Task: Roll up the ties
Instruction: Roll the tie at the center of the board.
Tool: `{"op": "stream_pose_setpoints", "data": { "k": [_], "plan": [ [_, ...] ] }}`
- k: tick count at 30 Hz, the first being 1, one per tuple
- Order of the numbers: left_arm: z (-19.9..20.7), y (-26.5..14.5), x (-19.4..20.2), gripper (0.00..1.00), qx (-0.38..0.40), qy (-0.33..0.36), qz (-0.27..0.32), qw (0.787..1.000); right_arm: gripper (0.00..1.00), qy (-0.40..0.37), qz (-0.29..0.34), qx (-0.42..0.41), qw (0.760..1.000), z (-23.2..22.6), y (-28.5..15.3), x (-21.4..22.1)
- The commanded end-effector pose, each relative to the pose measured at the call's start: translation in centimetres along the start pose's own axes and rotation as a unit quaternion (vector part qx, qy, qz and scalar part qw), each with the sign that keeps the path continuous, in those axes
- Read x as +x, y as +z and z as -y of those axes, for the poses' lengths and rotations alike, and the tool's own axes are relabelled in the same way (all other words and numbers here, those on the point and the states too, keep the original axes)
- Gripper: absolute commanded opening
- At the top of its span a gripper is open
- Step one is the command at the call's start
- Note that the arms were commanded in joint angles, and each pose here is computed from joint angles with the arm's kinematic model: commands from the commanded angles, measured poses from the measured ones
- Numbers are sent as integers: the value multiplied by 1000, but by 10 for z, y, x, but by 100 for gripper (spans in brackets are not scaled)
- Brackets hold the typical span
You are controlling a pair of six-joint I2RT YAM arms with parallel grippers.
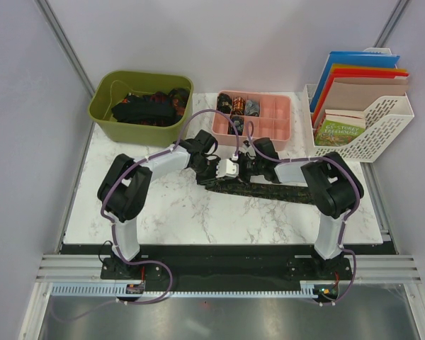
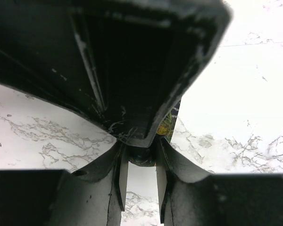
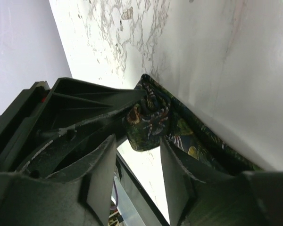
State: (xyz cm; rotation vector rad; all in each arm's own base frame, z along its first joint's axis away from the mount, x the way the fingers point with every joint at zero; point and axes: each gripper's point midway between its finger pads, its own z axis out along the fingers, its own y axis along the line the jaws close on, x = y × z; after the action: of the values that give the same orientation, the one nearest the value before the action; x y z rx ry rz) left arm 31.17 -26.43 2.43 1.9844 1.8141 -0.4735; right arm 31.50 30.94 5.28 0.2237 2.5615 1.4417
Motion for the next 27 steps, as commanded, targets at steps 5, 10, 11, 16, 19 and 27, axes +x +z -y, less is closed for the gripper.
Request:
{"op": "stream_pose_setpoints", "data": {
  "k": [5,10,11,16,19,27],
  "plan": [
    [28,26,39,34,49,-20,-59,997,38,2,9,3,1000,8,16,-2],
    [29,23,37,37,47,-18,-56,997,6,-4,7,23,1000,17,11,2],
    [29,22,37,39,47,-18,-56,997,4,-2,3,30,1000,20,10,4],
    [26,5,26,54,33,-11,-36,999,0,-5,-10,65,998,41,4,8],
    [22,-10,13,63,21,-3,-8,1000,0,-3,-17,83,996,53,1,11],
    [1,-37,-1,79,-9,-21,55,998,0,-7,-29,107,994,67,-5,14]
  ]
}}
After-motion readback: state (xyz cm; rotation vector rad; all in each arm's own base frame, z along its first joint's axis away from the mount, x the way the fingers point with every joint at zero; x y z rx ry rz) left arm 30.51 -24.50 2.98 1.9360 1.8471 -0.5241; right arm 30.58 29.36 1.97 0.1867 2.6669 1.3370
